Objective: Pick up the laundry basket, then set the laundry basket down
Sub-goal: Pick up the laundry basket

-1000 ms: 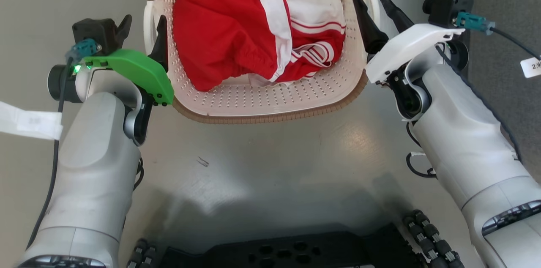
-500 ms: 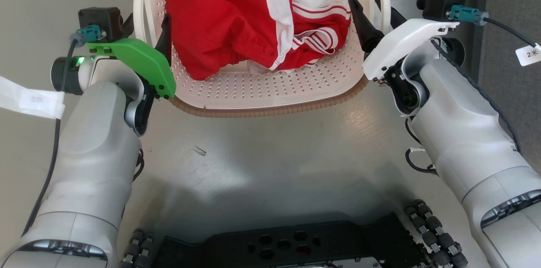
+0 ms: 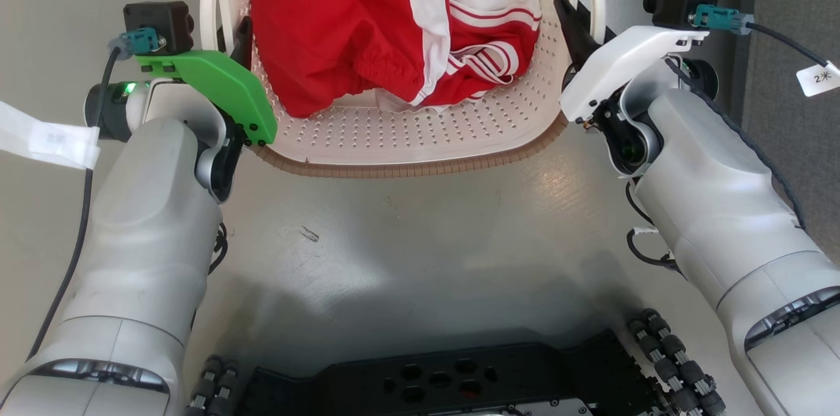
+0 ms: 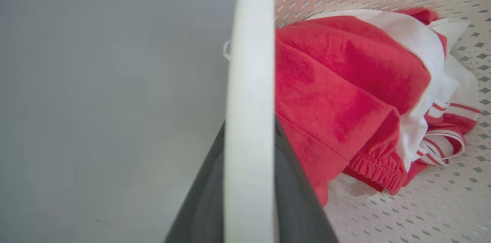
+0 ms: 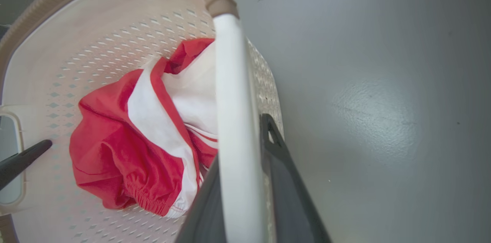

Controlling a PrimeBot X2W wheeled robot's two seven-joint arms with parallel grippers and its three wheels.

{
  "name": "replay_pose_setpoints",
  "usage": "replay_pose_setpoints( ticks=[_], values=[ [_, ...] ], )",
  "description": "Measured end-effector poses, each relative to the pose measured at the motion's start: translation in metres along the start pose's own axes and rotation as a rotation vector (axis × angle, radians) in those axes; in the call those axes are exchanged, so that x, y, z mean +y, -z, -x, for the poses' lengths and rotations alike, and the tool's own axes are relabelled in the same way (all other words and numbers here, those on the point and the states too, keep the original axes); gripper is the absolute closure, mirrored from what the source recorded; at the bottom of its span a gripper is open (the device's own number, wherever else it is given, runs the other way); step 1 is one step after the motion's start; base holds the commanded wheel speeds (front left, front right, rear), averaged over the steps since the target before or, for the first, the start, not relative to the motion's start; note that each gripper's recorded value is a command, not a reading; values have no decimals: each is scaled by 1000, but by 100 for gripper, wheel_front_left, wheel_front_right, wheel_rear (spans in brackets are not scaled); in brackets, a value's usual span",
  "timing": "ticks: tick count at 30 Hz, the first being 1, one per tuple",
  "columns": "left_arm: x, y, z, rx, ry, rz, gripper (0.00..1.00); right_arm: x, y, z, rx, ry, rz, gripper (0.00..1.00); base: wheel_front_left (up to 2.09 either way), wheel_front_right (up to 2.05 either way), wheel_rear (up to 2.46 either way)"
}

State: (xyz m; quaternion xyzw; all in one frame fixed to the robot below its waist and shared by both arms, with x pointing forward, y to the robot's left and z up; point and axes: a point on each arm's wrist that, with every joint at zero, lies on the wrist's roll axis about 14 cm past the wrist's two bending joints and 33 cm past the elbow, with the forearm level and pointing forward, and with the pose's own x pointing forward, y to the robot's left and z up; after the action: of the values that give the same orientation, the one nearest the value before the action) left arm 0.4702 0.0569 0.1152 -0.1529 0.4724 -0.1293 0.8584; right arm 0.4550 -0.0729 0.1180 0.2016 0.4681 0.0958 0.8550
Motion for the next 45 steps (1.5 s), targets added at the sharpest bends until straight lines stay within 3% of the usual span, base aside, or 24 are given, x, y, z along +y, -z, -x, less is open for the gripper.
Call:
replay_pose_setpoints(
  ticks=[12,26,35,45],
  values=[
    [-3,-3,8,-4,-3,9,100,5,-1,7,7,-5,9,100,0,0,0],
    [-16,-26,28,-32,5,13,100,21,-30,27,-50,-24,49,100,0,0,0],
    [-34,-42,49,-34,28,-26,100,32,-53,50,-90,-22,75,100,0,0,0],
    [-51,-39,86,-1,38,-3,100,44,-48,89,-46,-22,87,100,0,0,0]
  ],
)
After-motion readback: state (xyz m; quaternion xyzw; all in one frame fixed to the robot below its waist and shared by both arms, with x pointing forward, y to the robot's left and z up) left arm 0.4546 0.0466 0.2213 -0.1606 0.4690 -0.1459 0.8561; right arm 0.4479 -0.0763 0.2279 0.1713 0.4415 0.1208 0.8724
